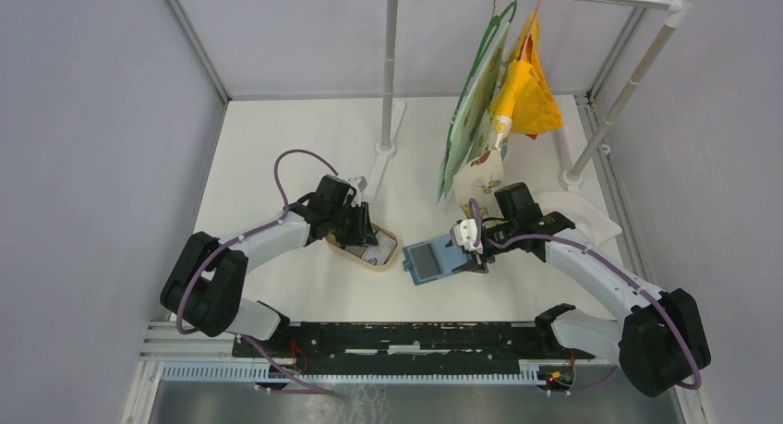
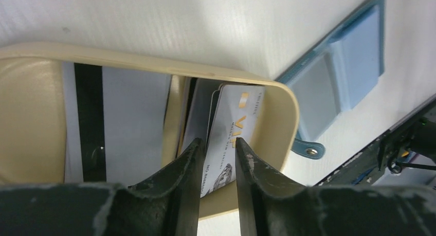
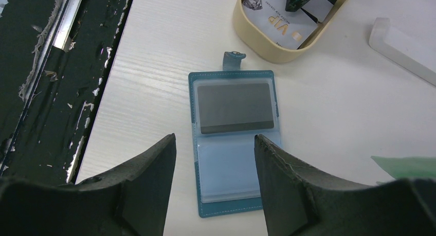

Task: Put the credit cards into the card holder
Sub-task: Pick up the credit card from the storage box.

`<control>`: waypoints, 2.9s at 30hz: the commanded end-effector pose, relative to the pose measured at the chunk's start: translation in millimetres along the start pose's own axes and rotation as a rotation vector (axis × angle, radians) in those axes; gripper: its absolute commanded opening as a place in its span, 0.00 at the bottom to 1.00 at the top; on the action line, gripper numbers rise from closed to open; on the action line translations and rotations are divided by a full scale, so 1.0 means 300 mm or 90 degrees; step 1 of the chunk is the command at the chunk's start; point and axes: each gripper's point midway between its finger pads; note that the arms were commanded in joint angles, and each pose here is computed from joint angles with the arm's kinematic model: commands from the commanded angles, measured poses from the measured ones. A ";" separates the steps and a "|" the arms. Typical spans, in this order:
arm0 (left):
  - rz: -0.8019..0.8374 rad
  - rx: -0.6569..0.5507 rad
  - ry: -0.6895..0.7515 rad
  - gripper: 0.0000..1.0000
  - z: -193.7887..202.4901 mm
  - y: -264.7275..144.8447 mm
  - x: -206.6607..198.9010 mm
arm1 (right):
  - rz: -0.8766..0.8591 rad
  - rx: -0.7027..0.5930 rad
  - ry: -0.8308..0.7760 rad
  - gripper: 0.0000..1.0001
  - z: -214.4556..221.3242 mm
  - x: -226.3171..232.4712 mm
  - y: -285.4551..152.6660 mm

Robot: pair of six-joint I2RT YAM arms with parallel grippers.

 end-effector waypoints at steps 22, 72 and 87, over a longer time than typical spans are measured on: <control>0.207 0.003 0.023 0.34 0.006 -0.003 -0.192 | 0.002 -0.022 -0.019 0.63 -0.035 -0.013 -0.008; 0.158 0.022 0.086 0.67 0.047 0.037 -0.266 | -0.006 -0.045 0.004 0.62 -0.033 0.004 0.010; 0.093 0.021 0.097 0.42 0.043 0.052 -0.230 | -0.006 -0.046 0.000 0.62 -0.037 0.004 0.009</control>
Point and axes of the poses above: each gripper's point midway between its finger pads, its own y axis out along the fingers, its own x axis along the line the jaws close on, z = x × y, and after that the axes turned 4 degrees about -y, right-handed
